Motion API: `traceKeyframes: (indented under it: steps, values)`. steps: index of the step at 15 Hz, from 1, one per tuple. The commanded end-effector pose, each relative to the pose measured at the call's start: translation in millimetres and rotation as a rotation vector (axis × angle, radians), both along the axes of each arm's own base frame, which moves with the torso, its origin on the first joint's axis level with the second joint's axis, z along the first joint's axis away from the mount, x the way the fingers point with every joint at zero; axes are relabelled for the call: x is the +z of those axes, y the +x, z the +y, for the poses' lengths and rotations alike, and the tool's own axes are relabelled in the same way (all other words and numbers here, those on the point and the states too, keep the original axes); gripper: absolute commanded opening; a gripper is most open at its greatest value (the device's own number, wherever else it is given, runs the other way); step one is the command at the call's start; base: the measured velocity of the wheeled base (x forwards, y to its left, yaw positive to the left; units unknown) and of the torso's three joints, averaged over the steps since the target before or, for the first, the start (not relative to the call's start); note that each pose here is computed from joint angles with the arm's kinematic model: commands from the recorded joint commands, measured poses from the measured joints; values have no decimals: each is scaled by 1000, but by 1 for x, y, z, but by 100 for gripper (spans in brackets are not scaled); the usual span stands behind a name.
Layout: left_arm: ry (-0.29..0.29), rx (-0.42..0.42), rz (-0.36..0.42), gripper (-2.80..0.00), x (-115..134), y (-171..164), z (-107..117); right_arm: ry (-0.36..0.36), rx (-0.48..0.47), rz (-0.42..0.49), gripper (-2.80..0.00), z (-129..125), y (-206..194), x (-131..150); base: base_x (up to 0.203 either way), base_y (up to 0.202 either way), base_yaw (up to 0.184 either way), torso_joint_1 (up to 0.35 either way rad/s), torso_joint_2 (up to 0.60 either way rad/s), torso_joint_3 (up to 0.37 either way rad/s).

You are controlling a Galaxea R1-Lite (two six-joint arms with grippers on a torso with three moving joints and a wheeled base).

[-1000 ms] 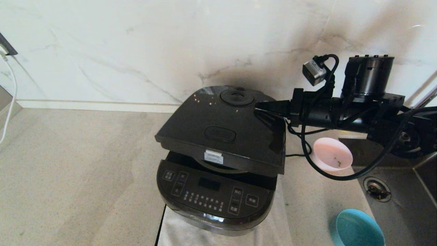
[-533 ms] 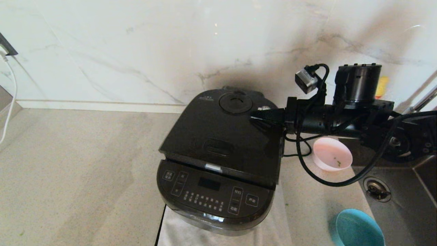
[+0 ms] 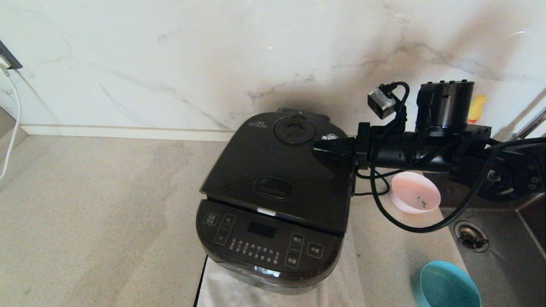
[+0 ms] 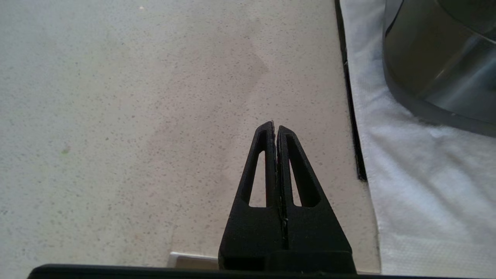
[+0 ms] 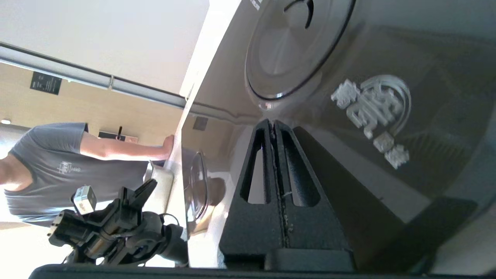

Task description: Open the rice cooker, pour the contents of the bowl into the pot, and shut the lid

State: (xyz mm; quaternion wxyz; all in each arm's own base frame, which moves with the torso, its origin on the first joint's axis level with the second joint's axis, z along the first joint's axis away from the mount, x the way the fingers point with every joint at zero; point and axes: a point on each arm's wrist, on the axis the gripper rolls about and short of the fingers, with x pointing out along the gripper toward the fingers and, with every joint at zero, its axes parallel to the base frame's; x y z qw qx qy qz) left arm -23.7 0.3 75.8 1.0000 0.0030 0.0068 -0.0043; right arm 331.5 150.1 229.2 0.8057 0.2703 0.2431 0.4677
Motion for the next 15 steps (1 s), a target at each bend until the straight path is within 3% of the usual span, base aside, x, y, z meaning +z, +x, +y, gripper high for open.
traceKeyframes:
  steps: [1, 3, 5, 7, 8, 9, 12, 13, 15]
  values:
    - [15, 2, 12, -280, -1, 0, 0, 2, 4, 3, -280, -2, -6, 7, 0, 0, 0, 0, 0, 0]
    - [64, 1, 22, -280, 0, -1, 0, -2, 4, 14, -280, -3, -8, 6, 0, 0, 0, 0, 0, 0]
    - [71, 12, -24, -280, 28, -4, 0, -6, 2, 22, -280, -4, -10, 6, 0, 0, 0, 0, 0, 0]
    - [38, 17, -142, -280, 102, -10, 0, -7, 11, 25, -280, -2, -13, 6, 0, 0, 0, 0, 0, 0]
    - [17, 8, -167, -280, 138, -6, 0, -6, 14, 20, -280, -1, -15, 8, 0, 0, 0, 0, 0, 0]
    - [-10, -11, -141, -280, 172, 12, 0, -6, 15, 19, -280, -1, -15, 9, 0, 0, 0, 0, 0, 0]
    - [-193, -136, -6, -280, 243, 91, -5, -22, 30, 49, -280, 6, -14, -5, 0, 0, 0, 0, 0, 0]
    - [-279, -206, 72, -280, 256, 121, -9, -26, 40, 54, -280, 10, -14, -8, 0, 0, 0, 0, 0, 0]
    - [-447, -350, 273, -280, 259, 182, -25, -31, 55, 59, -280, 17, -11, -12, 0, 0, 0, 0, 0, 0]
